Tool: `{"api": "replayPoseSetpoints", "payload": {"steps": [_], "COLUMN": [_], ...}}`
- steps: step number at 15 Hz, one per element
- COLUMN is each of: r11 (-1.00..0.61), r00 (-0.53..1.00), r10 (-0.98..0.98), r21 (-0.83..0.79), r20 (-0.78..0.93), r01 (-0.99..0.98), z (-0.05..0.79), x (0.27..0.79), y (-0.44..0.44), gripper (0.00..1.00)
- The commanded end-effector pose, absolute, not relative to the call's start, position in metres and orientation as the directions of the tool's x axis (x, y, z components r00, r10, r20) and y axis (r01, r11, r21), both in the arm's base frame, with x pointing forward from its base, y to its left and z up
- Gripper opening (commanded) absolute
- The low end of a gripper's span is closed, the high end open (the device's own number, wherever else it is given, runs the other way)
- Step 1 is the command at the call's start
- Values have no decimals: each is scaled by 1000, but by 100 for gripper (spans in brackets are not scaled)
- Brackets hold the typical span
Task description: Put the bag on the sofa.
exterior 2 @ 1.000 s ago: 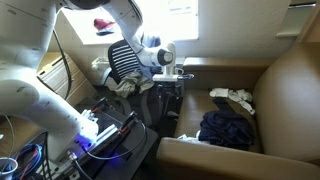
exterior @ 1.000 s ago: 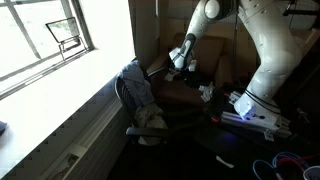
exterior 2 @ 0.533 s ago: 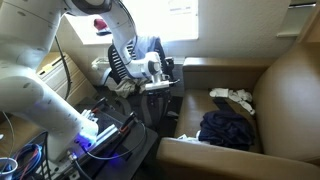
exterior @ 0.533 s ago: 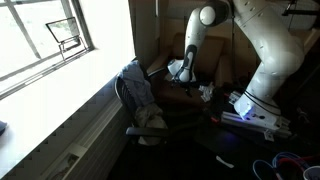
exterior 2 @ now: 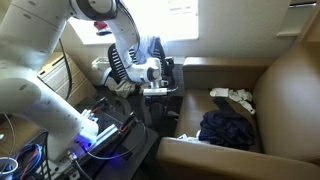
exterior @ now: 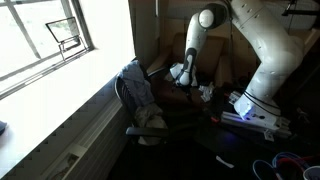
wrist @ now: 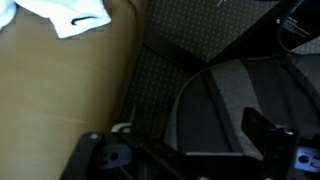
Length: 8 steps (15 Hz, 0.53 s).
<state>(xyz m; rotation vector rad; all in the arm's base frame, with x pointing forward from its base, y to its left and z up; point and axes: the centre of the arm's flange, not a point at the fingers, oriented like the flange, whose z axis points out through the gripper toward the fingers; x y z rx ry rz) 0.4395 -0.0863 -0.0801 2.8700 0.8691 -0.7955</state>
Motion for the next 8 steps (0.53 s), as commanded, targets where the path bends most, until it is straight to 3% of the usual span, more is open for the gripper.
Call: {"api": "replayPoseSetpoints", "payload": {"steps": [1, 8], "r11": [-856, -890], "r00": [727, 781], "r10": [512, 452], "r21": [-197, -163], "r20": [-457, -430], "r01": [479, 425], "z": [-115, -136], "x": [417, 404], "y": [-96, -103], "gripper": [100, 100]}}
